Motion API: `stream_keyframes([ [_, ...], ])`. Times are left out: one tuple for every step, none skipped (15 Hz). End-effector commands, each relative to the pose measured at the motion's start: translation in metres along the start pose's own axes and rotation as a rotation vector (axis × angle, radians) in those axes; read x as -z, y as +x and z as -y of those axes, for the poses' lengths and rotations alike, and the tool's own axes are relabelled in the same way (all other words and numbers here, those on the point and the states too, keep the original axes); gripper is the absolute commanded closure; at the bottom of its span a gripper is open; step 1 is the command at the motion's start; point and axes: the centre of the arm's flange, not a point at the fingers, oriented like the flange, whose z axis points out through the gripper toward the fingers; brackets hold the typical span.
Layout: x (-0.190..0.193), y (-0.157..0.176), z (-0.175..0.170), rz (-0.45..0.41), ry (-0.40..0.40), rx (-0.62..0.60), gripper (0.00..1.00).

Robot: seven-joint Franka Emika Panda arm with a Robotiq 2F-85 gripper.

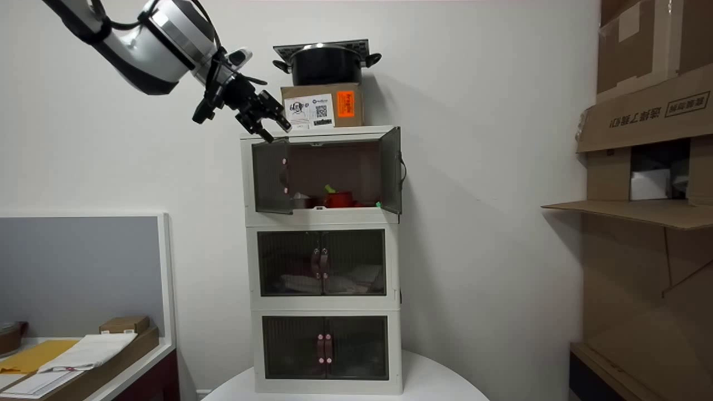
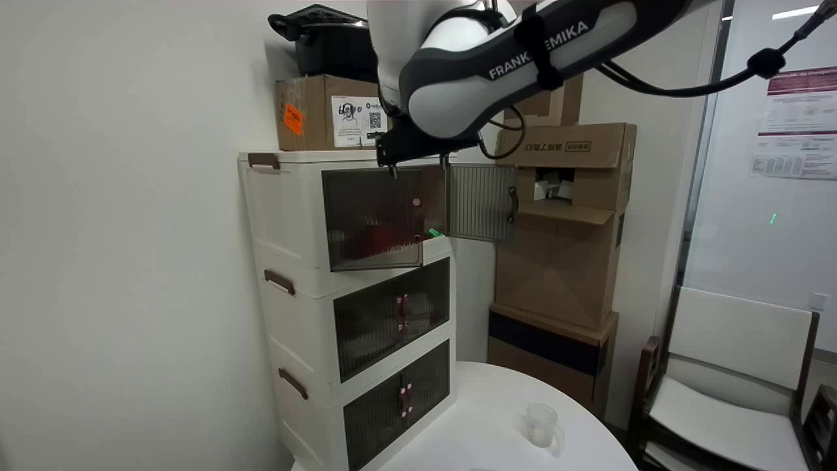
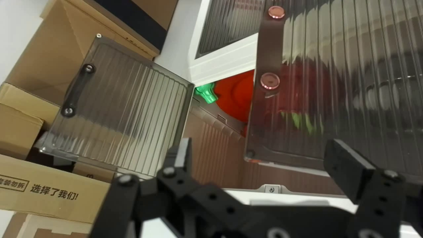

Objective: Close the top drawer.

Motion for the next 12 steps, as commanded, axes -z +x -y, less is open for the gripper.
stream_keyframes([
  [-0.018,-0.013,0.008,-0.055,0.080,-0.022,0.00],
  [-0.024,-0.017,0.014,-0.039,0.129,-0.003,0.00],
  [-0.030,-0.020,0.017,-0.029,0.176,0.037,0.00],
  [-0.037,-0.025,0.021,-0.034,0.228,0.096,0.00],
  [-0.041,-0.028,0.024,-0.029,0.271,0.125,0.00],
  [-0.046,-0.028,0.028,-0.034,0.305,0.170,0.00],
  [-0.051,-0.029,0.031,-0.037,0.340,0.212,0.00],
  [-0.056,-0.026,0.033,-0.044,0.367,0.260,0.00],
  [-0.061,-0.024,0.034,-0.053,0.385,0.297,0.00],
  [-0.067,-0.021,0.035,-0.055,0.399,0.327,0.00],
  [-0.072,-0.017,0.032,-0.059,0.406,0.351,0.00],
  [-0.078,-0.014,0.029,-0.060,0.412,0.374,0.00],
])
